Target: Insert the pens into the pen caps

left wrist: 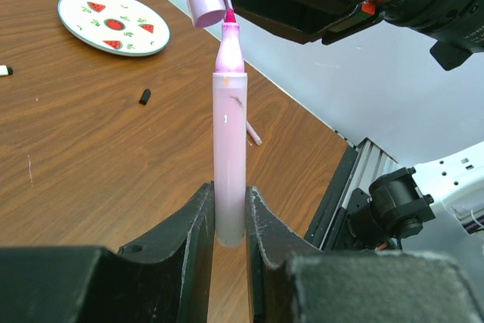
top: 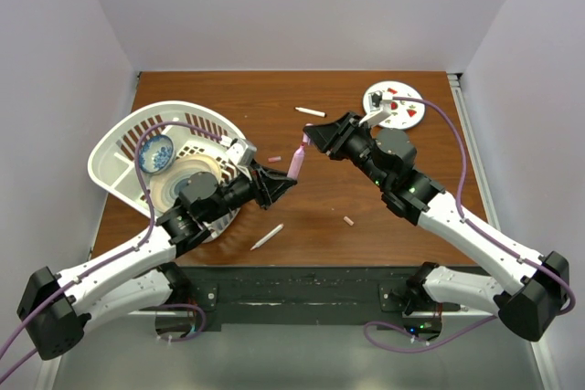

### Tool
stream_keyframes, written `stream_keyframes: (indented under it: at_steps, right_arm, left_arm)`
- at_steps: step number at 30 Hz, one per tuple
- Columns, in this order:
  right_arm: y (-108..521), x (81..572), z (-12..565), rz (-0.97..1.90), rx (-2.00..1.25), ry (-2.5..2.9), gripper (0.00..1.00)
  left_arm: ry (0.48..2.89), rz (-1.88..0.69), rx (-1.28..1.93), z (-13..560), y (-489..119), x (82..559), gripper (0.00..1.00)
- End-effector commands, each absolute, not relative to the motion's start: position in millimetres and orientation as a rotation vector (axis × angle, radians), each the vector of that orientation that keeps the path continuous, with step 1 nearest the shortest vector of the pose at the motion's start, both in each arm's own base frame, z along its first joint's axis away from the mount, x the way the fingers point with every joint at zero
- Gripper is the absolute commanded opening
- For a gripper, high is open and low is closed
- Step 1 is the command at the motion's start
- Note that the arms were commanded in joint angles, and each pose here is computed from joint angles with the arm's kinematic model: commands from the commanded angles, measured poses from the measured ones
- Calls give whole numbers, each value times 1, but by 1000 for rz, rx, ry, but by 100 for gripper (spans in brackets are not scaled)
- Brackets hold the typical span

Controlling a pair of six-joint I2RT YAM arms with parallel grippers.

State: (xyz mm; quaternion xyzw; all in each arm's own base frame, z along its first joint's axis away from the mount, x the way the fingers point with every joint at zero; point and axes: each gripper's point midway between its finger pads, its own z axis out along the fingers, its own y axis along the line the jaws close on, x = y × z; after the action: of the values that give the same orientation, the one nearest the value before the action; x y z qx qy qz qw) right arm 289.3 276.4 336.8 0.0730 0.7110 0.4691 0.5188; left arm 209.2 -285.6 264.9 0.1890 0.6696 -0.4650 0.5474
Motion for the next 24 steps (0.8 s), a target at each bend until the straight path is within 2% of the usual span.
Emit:
stream_keyframes:
  at_steps: [1, 13, 24]
  right_arm:
    - [277, 287, 373, 1180, 178, 1618, 0]
    - [283, 282, 374, 1216, 151, 1625, 0]
    - [283, 268, 352, 1232, 119, 1678, 0]
  left_arm:
    - [1552, -1133, 445, 274, -289, 207, 0]
    - [1548, -1134, 435, 276, -290, 208, 0]
    - [1535, -1115, 428, 282, -289, 213, 0]
